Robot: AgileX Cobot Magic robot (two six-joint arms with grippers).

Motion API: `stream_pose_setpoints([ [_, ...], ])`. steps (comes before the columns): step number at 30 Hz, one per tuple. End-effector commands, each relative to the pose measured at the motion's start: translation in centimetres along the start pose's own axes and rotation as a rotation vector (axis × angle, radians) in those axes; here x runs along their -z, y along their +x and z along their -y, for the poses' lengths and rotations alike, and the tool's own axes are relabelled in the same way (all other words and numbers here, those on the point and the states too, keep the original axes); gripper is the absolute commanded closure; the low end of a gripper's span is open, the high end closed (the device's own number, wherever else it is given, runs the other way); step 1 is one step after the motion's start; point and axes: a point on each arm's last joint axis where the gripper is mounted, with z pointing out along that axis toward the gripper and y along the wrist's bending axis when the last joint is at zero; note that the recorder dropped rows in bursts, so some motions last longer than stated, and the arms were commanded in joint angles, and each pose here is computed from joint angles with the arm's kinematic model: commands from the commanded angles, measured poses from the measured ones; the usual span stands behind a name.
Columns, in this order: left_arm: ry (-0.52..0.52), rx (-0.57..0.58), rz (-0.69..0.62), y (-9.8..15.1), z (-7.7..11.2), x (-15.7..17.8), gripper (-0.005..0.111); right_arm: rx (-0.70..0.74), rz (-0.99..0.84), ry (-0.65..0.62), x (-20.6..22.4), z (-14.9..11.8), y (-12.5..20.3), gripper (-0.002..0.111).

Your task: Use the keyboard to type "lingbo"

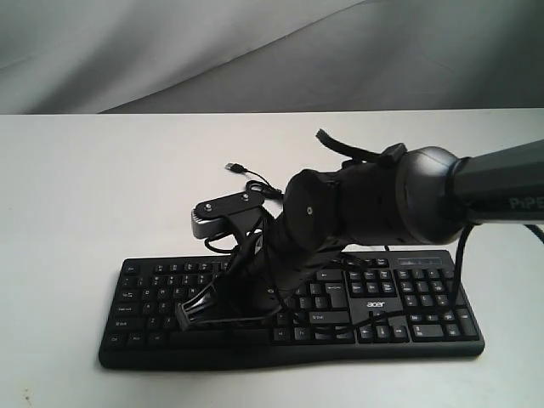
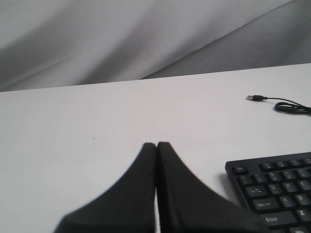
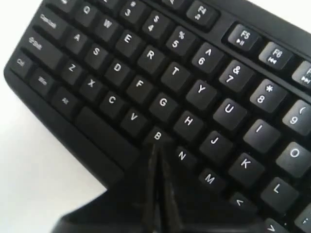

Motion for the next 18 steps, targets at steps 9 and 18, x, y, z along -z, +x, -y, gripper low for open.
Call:
stream_pose_setpoints([
  [9, 0.001, 0.012, 0.003, 0.09, 0.01, -0.02, 0.106, 0.016, 0.027, 0.013, -0.3, 0.19, -0.18, 0.108],
  [18, 0.001, 0.012, 0.003, 0.09, 0.01, -0.02, 0.106, 0.01, 0.018, 0.019, -1.07, 0.44, -0.02, 0.108],
])
